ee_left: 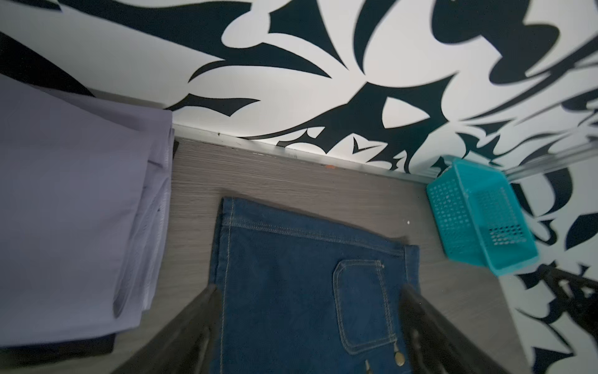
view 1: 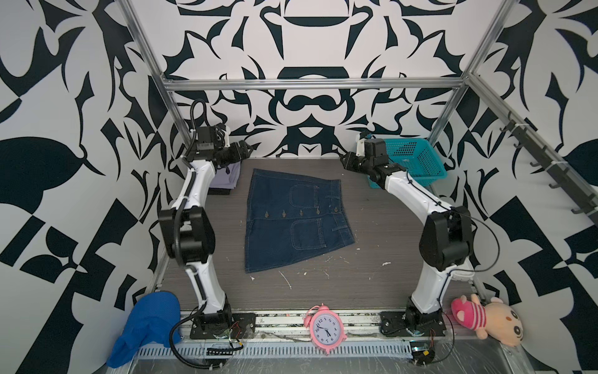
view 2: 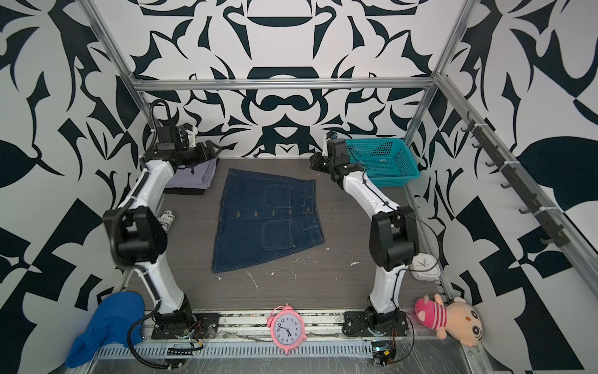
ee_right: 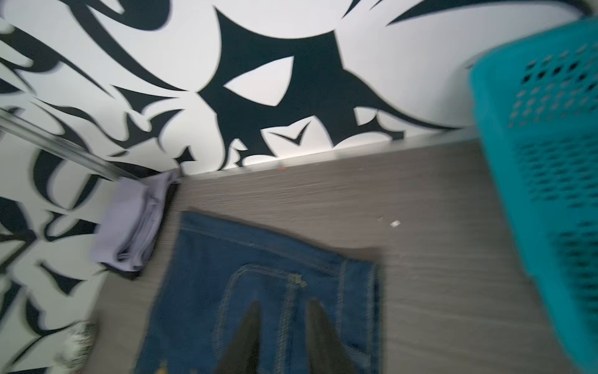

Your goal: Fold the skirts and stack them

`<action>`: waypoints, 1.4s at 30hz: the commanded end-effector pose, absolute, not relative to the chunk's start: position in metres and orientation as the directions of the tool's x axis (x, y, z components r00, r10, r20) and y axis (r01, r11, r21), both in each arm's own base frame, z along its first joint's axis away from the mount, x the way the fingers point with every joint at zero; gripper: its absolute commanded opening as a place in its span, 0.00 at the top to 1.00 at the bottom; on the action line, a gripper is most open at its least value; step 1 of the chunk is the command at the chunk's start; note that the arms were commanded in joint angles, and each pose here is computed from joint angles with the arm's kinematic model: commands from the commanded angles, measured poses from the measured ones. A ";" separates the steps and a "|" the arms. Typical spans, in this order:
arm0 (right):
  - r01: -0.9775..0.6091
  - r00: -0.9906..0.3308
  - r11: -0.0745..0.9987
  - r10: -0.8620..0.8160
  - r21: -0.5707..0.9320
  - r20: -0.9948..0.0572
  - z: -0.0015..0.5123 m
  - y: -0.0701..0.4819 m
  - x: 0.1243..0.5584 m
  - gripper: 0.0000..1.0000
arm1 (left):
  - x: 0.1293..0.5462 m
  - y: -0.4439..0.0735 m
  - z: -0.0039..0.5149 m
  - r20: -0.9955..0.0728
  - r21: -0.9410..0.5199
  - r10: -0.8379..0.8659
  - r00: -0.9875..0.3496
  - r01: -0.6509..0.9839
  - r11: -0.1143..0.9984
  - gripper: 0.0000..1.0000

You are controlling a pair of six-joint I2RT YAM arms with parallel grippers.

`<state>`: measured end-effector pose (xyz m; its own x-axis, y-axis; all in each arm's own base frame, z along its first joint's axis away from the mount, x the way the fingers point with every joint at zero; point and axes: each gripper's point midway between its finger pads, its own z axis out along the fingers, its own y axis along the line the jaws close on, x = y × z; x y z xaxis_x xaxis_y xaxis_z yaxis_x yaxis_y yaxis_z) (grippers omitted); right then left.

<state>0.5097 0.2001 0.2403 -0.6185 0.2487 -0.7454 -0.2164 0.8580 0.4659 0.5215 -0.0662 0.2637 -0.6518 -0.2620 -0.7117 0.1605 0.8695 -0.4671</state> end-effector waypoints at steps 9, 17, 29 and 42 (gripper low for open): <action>-0.157 -0.776 0.962 0.021 0.225 -0.631 0.126 0.213 0.476 1.00 | 0.443 -0.117 0.090 -0.482 -0.365 -0.215 -0.849 -0.028 0.931 0.62; -0.072 -0.852 0.970 0.060 0.230 -0.520 0.065 0.213 0.501 1.00 | 0.457 -0.129 0.033 -0.386 -0.377 -0.223 -0.895 -0.068 0.924 0.64; 0.174 -0.833 0.964 0.253 0.201 -0.492 0.029 0.149 0.564 1.00 | 0.509 -0.157 0.014 -0.361 -0.428 -0.238 -0.902 -0.066 0.901 0.70; -0.086 -0.714 0.855 0.305 0.511 -0.630 0.189 0.181 0.539 0.79 | 0.514 -0.143 0.156 -0.601 -0.417 -0.275 -0.751 0.000 0.909 0.59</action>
<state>0.5529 0.1579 0.0806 -0.8185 0.2798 -0.5017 0.0798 0.9203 0.3830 0.5279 -0.1489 0.0787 -0.8271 -0.2354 -0.5103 -0.0210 0.9204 -0.3905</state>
